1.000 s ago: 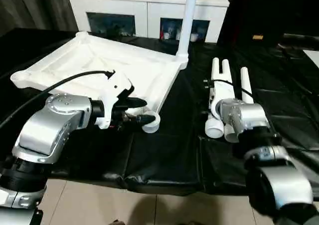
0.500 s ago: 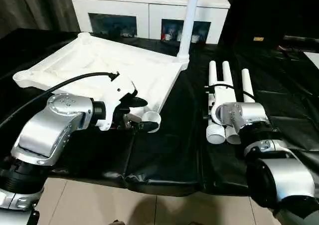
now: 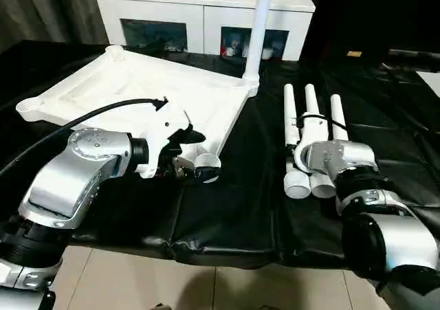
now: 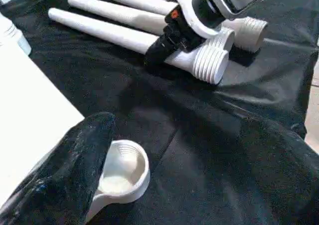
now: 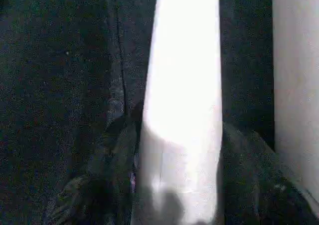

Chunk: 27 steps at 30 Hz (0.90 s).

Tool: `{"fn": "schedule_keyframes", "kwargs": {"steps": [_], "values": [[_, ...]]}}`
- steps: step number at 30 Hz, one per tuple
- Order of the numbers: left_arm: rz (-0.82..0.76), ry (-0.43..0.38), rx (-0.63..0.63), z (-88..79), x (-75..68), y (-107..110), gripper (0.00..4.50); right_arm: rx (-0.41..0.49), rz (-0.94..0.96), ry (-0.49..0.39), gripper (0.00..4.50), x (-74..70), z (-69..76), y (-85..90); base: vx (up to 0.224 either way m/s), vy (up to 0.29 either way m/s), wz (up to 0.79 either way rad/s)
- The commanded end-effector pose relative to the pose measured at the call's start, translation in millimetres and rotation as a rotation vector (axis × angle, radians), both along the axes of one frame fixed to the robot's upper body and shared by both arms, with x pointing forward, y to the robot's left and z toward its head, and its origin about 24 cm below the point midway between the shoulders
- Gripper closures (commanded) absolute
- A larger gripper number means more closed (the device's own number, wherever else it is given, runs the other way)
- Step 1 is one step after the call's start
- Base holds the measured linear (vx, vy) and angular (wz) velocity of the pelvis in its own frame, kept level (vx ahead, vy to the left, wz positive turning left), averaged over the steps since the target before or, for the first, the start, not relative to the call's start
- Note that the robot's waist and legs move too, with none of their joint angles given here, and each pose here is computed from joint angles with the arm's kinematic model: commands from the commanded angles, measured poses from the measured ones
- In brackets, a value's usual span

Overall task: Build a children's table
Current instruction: Pick table leg

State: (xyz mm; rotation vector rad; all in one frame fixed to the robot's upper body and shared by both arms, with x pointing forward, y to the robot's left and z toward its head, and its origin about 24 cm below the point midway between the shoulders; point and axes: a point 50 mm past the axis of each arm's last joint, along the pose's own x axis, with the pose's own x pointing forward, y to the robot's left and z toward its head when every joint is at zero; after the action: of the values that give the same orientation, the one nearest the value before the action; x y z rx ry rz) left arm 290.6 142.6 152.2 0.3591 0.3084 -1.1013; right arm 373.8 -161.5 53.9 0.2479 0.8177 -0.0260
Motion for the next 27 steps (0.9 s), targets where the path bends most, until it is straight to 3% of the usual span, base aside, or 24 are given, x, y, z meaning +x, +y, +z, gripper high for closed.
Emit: {"fn": "schedule_keyframes", "kwargs": {"steps": [1, 4, 15, 16, 19, 21, 24, 26, 27], "values": [[0.021, -0.049, -0.011, 8.8, 5.7, 1, 0.0, 0.054, -0.03, 0.04, 2.36, -6.1, -9.4, -0.4, 0.0, 0.0, 0.0], [0.05, -0.082, -0.041, 14.0, 11.7, 1, 0.0, 0.082, -0.06, 0.008, 2.62, -4.4, -2.8, -4.2, 0.0, 0.0, 0.0], [0.109, -0.134, -0.11, 20.8, 24.4, -4, 0.0, 0.126, -0.094, -0.118, 2.69, -0.6, 19.5, -9.5, 0.0, 0.0, 0.0], [0.163, -0.153, -0.153, 24.8, 30.6, -4, 0.0, 0.152, -0.071, -0.286, 2.69, 2.6, 35.7, -8.3, 0.0, 0.0, 0.0], [0.245, -0.194, -0.207, 32.3, 40.0, -2, 0.0, 0.181, -0.021, -0.5, 2.69, 2.1, 59.5, -8.2, 0.0, 0.0, 0.0], [0.324, -0.143, -0.355, 40.5, 48.2, -6, 0.0, 0.283, 0.042, -0.695, 2.69, -2.2, 85.3, -7.4, 0.0, 0.0, 0.0], [0.343, -0.062, -0.504, 46.0, 50.7, -13, 0.0, 0.394, 0.107, -0.801, 2.69, -8.6, 100.8, -4.6, 0.0, 0.0, 0.0], [0.341, -0.037, -0.543, 47.3, 50.9, -16, 0.0, 0.42, 0.132, -0.825, 2.69, -11.0, 104.3, -3.4, 0.0, 0.0, 0.0], [0.295, 0.054, -0.665, 51.3, 49.1, -29, 0.0, 0.504, 0.276, -0.894, 2.69, -23.6, 113.3, 5.1, 0.0, 0.0, 0.0]]}}
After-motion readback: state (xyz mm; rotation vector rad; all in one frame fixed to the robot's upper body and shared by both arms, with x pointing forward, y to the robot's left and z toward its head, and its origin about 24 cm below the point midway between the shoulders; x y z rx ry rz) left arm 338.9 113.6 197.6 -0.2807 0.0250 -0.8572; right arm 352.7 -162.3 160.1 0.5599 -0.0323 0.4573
